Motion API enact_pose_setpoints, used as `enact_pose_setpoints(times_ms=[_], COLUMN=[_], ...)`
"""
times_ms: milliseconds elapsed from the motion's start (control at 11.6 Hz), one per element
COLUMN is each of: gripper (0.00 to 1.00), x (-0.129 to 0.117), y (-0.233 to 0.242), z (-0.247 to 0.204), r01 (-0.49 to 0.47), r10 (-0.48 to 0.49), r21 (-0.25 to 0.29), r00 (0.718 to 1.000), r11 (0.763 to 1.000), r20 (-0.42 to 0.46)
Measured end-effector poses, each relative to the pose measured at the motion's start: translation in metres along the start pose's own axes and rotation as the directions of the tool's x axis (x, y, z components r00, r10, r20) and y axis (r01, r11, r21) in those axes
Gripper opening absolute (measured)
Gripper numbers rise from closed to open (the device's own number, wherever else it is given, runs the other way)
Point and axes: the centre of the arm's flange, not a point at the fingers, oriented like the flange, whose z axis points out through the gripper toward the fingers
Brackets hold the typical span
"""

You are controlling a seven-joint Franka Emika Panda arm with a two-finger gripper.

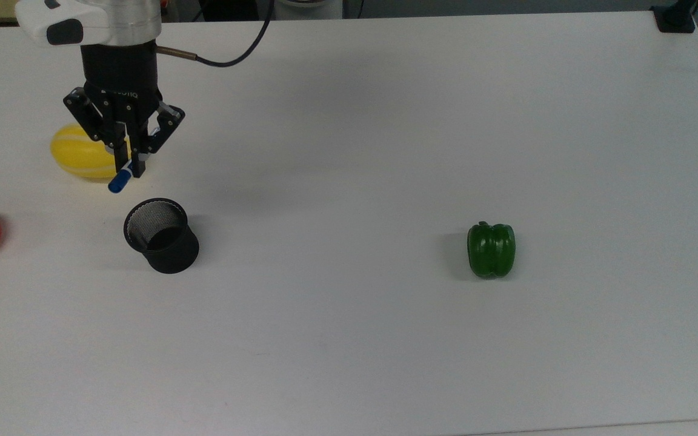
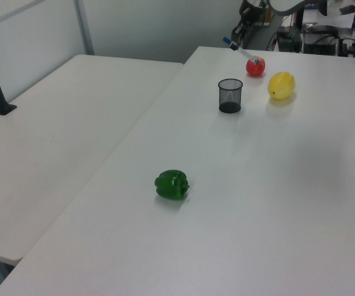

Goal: Place marker
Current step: 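Lower the marker tip-first into the pen cup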

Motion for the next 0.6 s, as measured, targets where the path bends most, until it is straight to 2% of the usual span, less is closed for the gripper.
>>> enact_pose_setpoints(times_ms=[172,344,603], gripper=[0.17,0.17,0.17], x=[0.005,-0.001,-0.010], y=[0.001,0.001,-0.003], z=[0.015,0.042,0.076], r01=[-0.004,-0.004,0.003], r10=[0.003,0.002,-0.005], r21=[-0.004,-0.007,-0.007], r00=[0.992,0.976,0.972], r11=[1.000,1.000,1.000], r20=[-0.129,-0.218,-0.236])
